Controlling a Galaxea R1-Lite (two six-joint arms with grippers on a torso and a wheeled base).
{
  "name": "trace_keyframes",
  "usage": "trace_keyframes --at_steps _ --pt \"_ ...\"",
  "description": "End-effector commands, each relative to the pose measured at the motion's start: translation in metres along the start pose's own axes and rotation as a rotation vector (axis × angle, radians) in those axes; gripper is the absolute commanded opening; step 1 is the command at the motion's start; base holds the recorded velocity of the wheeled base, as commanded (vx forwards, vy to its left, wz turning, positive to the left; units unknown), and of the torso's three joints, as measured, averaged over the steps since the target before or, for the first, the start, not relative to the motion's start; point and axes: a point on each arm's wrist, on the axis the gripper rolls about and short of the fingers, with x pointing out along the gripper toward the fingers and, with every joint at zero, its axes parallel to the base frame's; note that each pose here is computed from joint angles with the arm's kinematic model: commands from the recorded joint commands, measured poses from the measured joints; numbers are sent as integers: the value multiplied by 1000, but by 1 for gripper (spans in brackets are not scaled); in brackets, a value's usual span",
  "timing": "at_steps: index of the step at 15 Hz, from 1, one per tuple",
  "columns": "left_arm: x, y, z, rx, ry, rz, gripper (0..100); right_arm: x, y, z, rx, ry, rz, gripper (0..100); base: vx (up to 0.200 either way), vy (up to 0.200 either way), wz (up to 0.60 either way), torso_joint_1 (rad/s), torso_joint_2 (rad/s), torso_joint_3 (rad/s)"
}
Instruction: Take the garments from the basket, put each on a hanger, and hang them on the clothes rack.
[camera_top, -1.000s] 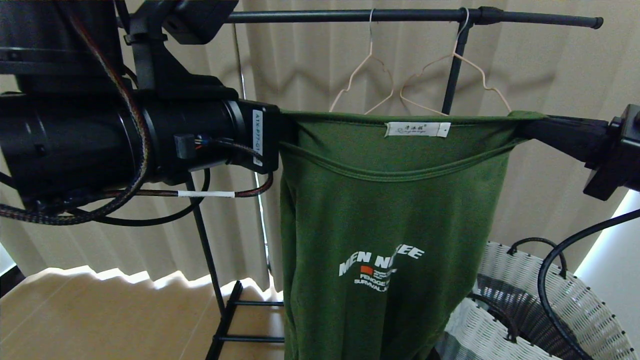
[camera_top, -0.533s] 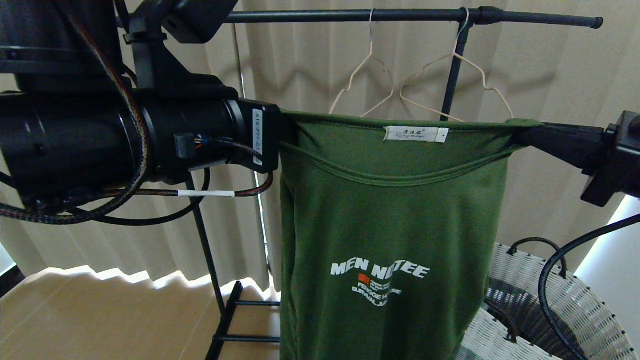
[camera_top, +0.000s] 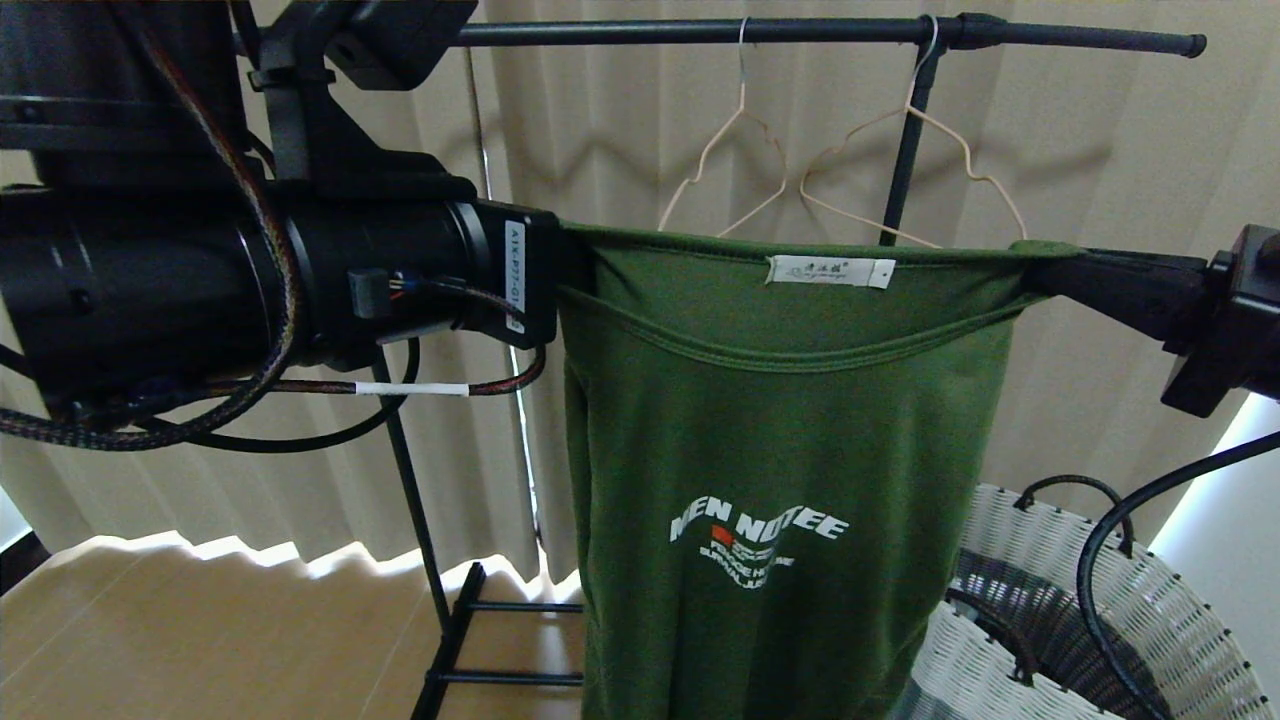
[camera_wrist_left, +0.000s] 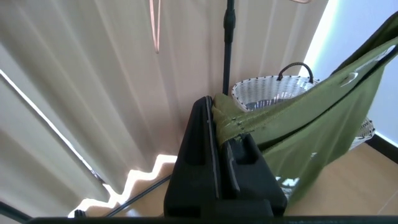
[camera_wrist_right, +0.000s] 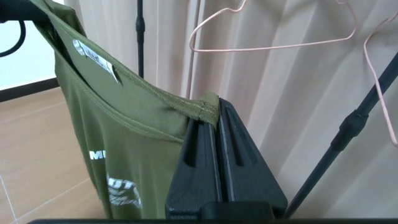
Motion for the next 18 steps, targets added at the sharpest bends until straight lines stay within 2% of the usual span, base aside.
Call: trace_keyframes --at_steps 1,2,3,7,8,10,14,18 --pt "0 0 0 9 0 1 0 0 0 0 0 0 -1 0 0 0 0 0 0 0" --pt "0 0 0 19 0 1 0 -1 0 0 2 5 -1 0 0 0 0 0 0 0" --pt "0 0 1 22 -3 1 0 -3 1 -1 6 16 0 100 0 0 0 0 0 0" --pt "0 3 -1 34 3 36 0 -16 9 -12 16 48 18 100 0 0 0 0 0 0" --pt "1 4 -5 46 20 90 0 -25 17 -19 20 59 49 100 0 0 0 0 0 0" --pt "3 7 -9 52 38 146 0 -29 22 -26 25 72 68 100 0 0 0 0 0 0" --pt "7 21 -12 49 61 242 0 -32 23 -25 23 66 74 100 0 0 0 0 0 0" --pt "5 28 -25 51 105 270 0 -37 22 -35 23 95 46 100 0 0 0 0 0 0"
